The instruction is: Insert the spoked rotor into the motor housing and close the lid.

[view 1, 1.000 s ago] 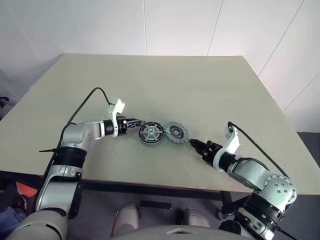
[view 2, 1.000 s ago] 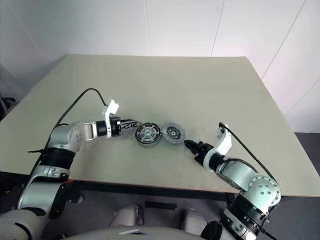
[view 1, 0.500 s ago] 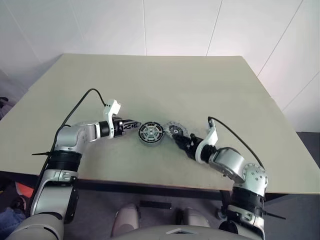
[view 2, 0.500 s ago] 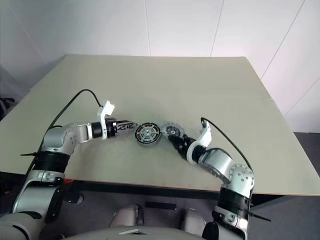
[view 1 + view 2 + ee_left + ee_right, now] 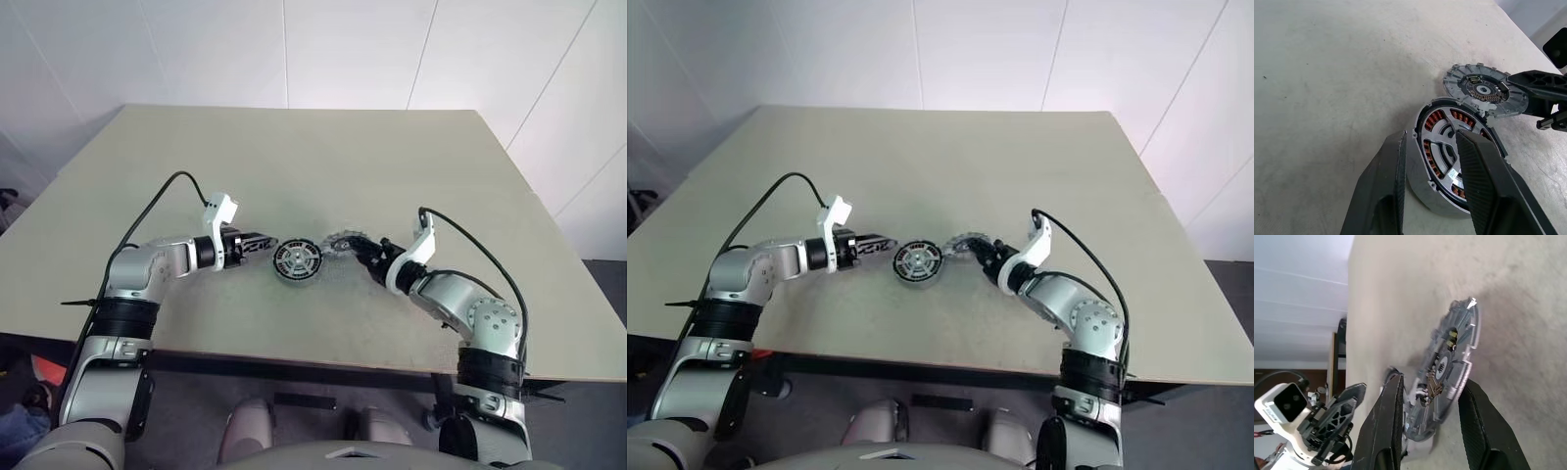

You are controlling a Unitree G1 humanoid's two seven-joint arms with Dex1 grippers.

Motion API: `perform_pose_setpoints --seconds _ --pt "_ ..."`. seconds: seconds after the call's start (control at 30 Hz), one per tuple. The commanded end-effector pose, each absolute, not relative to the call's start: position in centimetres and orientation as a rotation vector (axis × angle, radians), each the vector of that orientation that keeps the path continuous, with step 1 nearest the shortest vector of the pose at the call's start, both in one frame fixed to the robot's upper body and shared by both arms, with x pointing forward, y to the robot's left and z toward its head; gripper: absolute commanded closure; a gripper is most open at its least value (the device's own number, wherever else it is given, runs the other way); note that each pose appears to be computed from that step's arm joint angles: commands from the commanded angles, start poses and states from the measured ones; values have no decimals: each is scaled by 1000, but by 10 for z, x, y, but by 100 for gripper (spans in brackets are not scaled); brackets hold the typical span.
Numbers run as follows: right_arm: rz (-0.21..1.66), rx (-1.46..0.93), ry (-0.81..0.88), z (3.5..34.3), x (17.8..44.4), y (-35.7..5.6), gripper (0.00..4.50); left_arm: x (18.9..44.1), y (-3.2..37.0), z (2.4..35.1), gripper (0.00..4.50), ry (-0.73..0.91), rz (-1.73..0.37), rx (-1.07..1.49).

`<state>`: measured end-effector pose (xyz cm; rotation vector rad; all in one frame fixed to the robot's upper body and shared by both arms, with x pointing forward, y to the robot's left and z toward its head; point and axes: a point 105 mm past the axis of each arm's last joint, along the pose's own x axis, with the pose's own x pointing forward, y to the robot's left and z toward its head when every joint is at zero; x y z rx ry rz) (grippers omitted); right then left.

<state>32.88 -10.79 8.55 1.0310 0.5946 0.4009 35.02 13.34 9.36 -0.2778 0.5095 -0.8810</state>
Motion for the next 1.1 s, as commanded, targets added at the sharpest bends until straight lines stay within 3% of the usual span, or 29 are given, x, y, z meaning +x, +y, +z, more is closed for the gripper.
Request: perform_pose_setpoints --seconds 0.03,0.37,0.93,1.1 --pt "521 982 522 114 334 -97 264 357 134 109 276 447 -888 -265" --pt "726 784 532 131 331 -60 264 365 139 116 276 403 -863 -259" --pt "772 629 558 121 332 -42 264 368 153 122 276 369 -816 -262" --pt "811 476 374 143 336 -42 264 369 158 123 276 360 -807 -266"
